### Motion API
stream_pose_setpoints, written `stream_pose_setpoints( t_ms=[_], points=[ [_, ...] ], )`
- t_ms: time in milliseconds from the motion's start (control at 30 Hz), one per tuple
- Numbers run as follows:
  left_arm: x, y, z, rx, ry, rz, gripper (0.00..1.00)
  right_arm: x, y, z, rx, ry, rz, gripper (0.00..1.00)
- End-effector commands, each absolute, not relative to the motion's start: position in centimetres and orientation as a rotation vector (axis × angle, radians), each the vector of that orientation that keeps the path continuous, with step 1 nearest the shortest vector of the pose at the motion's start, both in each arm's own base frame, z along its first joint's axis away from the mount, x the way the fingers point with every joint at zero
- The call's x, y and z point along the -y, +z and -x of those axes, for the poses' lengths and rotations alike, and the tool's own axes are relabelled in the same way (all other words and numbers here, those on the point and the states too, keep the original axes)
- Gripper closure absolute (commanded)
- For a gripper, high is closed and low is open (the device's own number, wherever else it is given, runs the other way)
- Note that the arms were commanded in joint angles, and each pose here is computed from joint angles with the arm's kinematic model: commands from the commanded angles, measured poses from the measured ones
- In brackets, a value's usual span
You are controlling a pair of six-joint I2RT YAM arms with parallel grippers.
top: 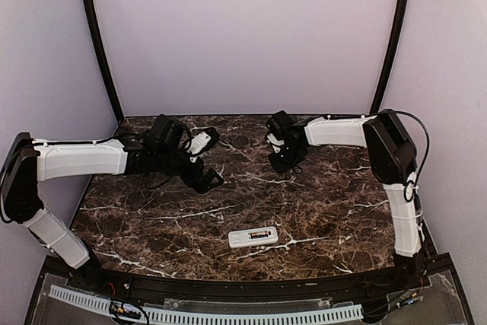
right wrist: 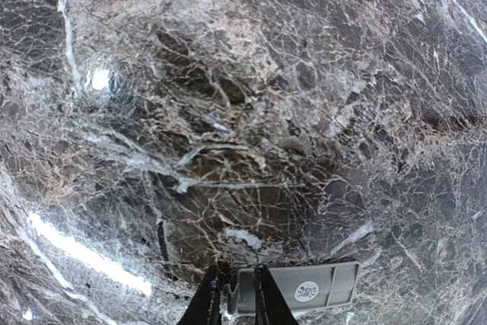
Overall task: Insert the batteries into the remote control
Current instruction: Pass from the right arm to the left
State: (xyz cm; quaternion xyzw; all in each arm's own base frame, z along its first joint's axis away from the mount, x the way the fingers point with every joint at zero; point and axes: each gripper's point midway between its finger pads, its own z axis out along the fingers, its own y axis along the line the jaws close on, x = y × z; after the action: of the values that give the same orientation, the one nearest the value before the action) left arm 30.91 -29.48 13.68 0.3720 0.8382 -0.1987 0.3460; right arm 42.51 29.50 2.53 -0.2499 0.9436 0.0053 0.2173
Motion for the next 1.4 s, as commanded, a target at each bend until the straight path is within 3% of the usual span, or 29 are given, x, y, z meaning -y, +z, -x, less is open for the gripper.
stream_pose_setpoints(
  t_ms=[0,233,467,1100,1367],
  points=[
    [29.3,14.0,-30.7,-2.163,-0.522,-0.979,0.01,-29.0,2.5,-41.0,-2.644,-0.044,0.722,0.84],
    [29.3,14.1,-30.7,-2.156,-0.524,-0.985,0.01,-28.7,2.4,-40.8,-2.647,-0.075,0.717,0.88],
    [29.3,14.2,-30.7,-2.153,-0.521,-0.989,0.01,-29.1,1.9,-40.3,-2.667,-0.028,0.721,1.00],
    [29.6,14.8,-30.1,-2.085,-0.545,-1.047,0.01,-31.3,8.2,-38.2,-2.603,0.260,0.751,1.00],
    [30.6,17.7,-28.6,-1.889,-0.646,-1.103,0.04,-34.6,14.3,-33.7,-2.396,0.497,1.118,1.00]
  ],
)
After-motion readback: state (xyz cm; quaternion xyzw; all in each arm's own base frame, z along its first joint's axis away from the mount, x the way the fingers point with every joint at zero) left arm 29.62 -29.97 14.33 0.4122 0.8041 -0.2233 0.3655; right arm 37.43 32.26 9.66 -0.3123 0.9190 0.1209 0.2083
